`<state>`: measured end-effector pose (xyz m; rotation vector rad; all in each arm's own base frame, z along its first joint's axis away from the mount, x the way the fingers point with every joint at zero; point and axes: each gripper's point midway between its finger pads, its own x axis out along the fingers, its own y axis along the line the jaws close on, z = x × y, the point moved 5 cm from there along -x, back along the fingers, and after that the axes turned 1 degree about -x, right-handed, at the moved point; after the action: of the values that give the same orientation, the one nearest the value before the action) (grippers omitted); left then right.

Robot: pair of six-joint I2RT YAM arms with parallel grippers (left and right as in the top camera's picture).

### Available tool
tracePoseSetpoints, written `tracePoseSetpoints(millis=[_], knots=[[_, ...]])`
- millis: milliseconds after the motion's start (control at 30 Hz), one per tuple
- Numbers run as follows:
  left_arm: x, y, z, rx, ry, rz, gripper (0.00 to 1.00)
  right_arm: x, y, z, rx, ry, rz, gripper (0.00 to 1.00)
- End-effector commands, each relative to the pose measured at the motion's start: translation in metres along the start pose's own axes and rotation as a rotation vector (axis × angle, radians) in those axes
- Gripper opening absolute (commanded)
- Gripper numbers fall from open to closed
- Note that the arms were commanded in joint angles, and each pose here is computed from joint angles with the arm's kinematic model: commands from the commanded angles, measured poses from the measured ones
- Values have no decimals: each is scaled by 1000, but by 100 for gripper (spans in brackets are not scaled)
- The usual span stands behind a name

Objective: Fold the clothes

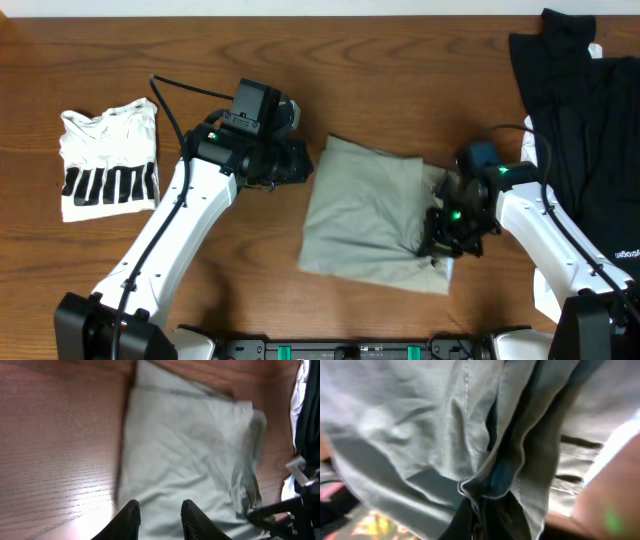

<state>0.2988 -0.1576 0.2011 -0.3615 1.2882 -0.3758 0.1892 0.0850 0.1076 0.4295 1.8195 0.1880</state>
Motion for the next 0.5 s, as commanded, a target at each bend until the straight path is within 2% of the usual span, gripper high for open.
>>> tracePoseSetpoints(millis=[0, 167, 200, 267, 333, 467], knots=[[-7, -2, 4, 13, -23, 0, 31, -3, -34, -2, 43, -33, -248, 1], [-5, -6, 2, 23, -17, -4, 32, 14, -44, 3, 141, -83, -265, 2], [-5, -8, 1, 29, -12, -8, 42, 20, -47, 4, 151, -95, -263, 2], [-3, -15, -3, 47, 1, -21, 48, 34, -55, 6, 188, -127, -267, 4], [0, -21, -8, 71, 12, -27, 53, 43, -60, 5, 241, -135, -255, 4], [7, -37, -21, 155, 42, -41, 57, 50, -64, 12, 286, -179, -241, 6]])
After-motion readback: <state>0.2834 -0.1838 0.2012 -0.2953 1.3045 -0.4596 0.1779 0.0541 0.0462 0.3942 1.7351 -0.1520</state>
